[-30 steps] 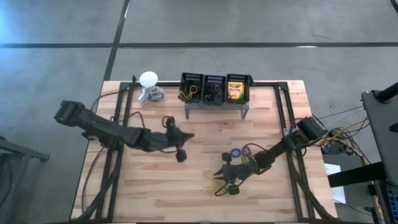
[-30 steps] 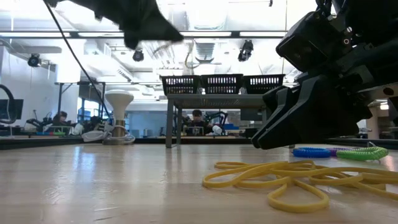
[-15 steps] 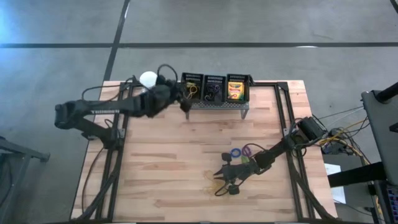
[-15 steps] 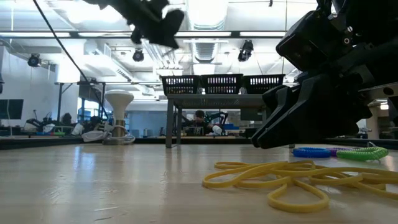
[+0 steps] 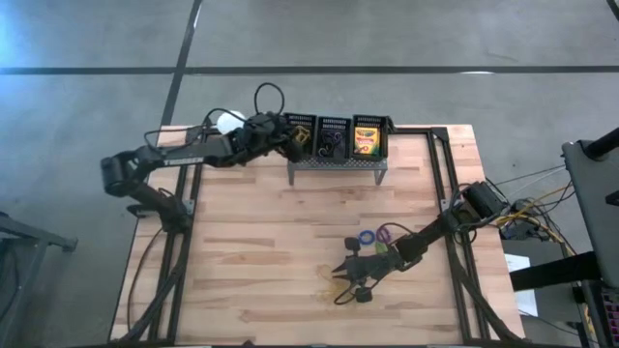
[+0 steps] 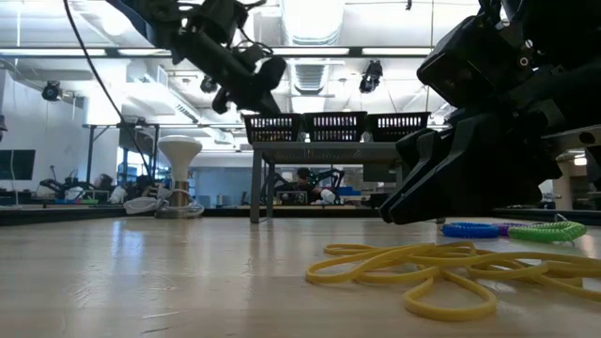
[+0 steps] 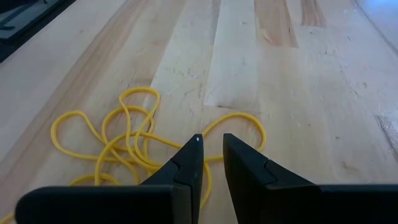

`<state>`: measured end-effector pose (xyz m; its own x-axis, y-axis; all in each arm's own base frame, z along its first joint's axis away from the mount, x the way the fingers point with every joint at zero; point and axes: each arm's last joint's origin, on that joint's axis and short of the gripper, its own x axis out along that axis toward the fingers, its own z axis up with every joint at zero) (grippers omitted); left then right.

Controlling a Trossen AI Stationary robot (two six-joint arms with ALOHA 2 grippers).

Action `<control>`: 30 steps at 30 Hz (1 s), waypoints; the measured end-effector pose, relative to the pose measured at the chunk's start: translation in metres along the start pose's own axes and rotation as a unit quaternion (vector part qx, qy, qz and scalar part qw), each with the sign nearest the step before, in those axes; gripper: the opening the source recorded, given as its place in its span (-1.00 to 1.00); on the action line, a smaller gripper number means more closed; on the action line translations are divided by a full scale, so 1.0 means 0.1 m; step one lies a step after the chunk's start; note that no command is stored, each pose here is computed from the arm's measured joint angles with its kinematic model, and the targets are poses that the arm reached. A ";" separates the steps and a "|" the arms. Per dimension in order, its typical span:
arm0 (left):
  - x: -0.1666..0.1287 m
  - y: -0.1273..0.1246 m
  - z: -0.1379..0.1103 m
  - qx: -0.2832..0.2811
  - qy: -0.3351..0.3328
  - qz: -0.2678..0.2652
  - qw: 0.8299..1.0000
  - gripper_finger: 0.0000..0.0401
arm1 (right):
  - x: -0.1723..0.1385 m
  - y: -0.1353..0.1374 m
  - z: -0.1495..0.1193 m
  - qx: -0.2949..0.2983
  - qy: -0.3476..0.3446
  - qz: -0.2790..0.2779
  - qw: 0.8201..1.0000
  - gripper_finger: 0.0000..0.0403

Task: Pick & Place Office Desk Supplies
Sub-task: Put the yellow rubber band into the left black bin on the shelf, then adjust the left black bin on the shelf

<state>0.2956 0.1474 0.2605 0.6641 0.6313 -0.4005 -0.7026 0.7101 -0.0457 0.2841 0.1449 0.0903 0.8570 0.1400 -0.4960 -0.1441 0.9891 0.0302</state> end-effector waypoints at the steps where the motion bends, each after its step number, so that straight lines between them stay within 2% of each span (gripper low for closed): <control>1: 0.01 -0.01 0.01 0.002 0.000 0.000 1.000 -0.65 | 0.00 0.00 0.00 0.000 0.000 0.000 1.000 -0.72; 9: -0.09 -0.02 0.22 -0.001 -0.023 -0.004 1.000 -0.21 | 0.00 0.00 -0.01 0.000 0.003 -0.001 1.000 -0.72; 12: -0.18 -0.06 0.30 0.011 0.005 -0.008 1.000 -0.17 | 0.00 0.00 -0.01 -0.001 0.004 -0.001 1.000 -0.72; 14: -0.26 -0.08 0.32 0.031 0.054 -0.004 0.998 -0.17 | 0.00 0.00 -0.01 -0.001 0.005 -0.001 1.000 -0.72; 18: -0.46 -0.06 0.43 0.053 0.150 0.026 0.987 -0.28 | 0.00 0.00 -0.01 -0.001 0.006 -0.001 1.000 -0.72; 22: -0.58 -0.01 0.46 0.047 0.204 0.060 0.976 -0.46 | 0.00 0.00 0.00 -0.001 0.004 -0.001 1.000 -0.72; 27: -0.57 0.00 0.36 0.043 0.232 0.065 0.969 -0.74 | 0.01 0.00 0.00 -0.001 0.003 -0.001 1.000 -0.72; 30: -0.51 -0.01 0.28 0.036 0.224 0.060 0.972 -0.90 | 0.01 0.00 0.00 0.000 0.003 -0.001 1.000 -0.72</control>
<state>0.2698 0.1227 0.3072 0.3882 0.5234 -0.7585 -0.7383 0.6692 0.0839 0.2848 0.1449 0.0904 0.8546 0.1377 -0.5007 -0.1426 0.9894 0.0286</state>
